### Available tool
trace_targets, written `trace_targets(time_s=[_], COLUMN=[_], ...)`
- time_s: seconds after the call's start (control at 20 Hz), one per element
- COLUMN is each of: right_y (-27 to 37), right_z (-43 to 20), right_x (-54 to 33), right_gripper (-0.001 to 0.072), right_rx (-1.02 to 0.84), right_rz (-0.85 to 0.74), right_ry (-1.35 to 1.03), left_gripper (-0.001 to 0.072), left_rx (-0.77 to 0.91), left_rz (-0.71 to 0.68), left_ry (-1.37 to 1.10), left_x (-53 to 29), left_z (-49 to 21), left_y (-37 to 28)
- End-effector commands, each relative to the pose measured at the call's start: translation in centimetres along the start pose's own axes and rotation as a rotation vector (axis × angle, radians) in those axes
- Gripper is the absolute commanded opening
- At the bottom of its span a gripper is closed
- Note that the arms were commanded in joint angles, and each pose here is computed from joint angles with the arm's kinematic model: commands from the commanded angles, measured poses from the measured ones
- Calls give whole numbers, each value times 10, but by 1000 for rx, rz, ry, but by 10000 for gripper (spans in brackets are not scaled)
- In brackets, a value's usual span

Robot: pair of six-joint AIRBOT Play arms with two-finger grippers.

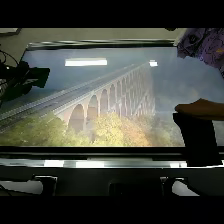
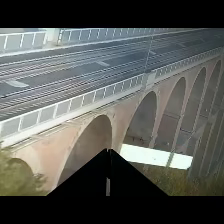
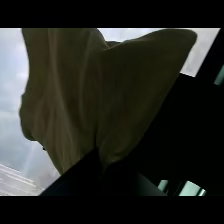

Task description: Fold the clothes and pants, and hang the long-sleeved shirts on hangers.

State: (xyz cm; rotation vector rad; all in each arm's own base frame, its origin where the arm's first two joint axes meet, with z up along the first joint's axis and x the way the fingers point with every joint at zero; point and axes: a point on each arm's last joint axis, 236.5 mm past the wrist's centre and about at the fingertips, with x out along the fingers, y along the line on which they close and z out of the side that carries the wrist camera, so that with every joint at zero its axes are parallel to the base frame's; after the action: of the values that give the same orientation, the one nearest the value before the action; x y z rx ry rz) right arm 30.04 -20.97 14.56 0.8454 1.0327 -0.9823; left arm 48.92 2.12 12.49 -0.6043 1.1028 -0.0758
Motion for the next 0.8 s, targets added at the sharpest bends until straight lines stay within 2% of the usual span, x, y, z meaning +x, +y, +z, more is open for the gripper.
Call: trace_targets(time_s=[0.0,0.4,0.75], right_y=[-37,-106,-139], right_z=[-32,-93,-103], right_x=[28,85,96], right_gripper=[27,28,28], right_rx=[-8,-9,-46], right_rz=[-78,-244,-373], right_ry=[18,76,93], left_gripper=[21,21,21], left_rx=[1,0,1], left_rz=[0,0,1], left_ry=[2,3,3], left_x=[0,0,0], left_z=[0,-1,-1], left_y=[0,0,0])
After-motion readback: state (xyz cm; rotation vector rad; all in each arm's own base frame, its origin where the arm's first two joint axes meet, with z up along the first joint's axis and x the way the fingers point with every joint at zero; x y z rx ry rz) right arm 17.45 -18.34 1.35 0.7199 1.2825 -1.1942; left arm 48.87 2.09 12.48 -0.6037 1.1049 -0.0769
